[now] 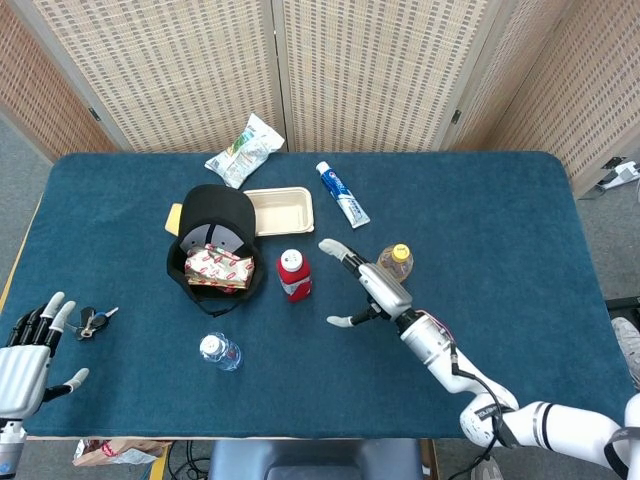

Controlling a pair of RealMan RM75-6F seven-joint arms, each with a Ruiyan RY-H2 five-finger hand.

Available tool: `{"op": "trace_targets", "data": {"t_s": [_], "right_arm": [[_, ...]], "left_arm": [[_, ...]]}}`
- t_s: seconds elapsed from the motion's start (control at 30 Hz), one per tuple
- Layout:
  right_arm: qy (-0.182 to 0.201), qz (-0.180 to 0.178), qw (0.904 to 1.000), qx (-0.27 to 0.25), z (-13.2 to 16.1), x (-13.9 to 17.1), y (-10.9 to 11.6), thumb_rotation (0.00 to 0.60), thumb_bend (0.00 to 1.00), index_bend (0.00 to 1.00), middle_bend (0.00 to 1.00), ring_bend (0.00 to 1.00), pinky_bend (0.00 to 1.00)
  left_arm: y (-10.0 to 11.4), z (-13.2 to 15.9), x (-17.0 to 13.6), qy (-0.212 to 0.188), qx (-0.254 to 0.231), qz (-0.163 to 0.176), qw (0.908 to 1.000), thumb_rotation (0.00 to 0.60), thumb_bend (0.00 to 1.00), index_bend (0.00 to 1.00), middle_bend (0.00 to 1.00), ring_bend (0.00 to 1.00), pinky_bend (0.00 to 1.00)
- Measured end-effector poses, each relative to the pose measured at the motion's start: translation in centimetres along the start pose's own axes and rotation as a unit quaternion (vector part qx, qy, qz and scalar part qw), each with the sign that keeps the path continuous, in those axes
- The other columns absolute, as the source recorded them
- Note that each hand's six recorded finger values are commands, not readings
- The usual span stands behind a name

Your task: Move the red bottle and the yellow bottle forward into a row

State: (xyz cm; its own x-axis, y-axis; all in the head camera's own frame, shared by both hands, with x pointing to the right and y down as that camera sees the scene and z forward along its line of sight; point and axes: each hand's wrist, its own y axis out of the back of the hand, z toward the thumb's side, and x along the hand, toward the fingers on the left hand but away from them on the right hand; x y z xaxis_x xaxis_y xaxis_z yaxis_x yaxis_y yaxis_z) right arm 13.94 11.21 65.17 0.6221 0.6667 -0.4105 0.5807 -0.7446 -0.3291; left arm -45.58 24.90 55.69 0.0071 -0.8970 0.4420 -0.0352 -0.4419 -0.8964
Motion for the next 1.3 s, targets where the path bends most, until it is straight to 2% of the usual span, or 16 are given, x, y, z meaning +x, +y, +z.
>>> {"op": "trace_targets", "data": {"t_s": [0.33,0.93,1.13,1.23,1.3], "right_arm": [[-0.02,0.01,0.9994,-0.025,-0.4,-4.1,-2.2,0.6,0.0,0.0,0.02,0.01,0.14],[-0.053,0.024,0.9981,-0.02,-2.6,-7.7,-4.6,0.6,0.0,0.0,0.03,0.01,0.14],[-0.062,0.031,0.9973,-0.023,-3.2,-8.7,-5.5,0.6,0.0,0.0,0.06,0.01,0.14],[-0.062,0.029,0.9973,-0.027,-3.3,-9.1,-5.9,0.6,0.04,0.07,0.13,0.03,0.14],[-0.061,0.024,0.9974,-0.029,-3.3,-9.4,-6.1,0.6,0.09,0.16,0.2,0.07,0.15]], "left_arm": [[0.1,0.6,-0.3,-0.011,0.003,0.0,0.9999,0.6,0.14,0.0,0.0,0.0,0.06],[0.6,0.0,-0.9,-0.002,0.002,0.005,1.0,0.6,0.14,0.0,0.0,0.0,0.06],[0.7,0.0,-0.8,-0.002,0.004,0.005,1.0,0.6,0.14,0.0,0.0,0.0,0.06],[0.7,0.0,-0.7,-0.002,0.006,0.004,1.0,0.6,0.14,0.0,0.0,0.0,0.06],[0.7,0.1,-0.7,-0.003,0.007,0.003,1.0,0.6,0.14,0.0,0.0,0.0,0.06]]}}
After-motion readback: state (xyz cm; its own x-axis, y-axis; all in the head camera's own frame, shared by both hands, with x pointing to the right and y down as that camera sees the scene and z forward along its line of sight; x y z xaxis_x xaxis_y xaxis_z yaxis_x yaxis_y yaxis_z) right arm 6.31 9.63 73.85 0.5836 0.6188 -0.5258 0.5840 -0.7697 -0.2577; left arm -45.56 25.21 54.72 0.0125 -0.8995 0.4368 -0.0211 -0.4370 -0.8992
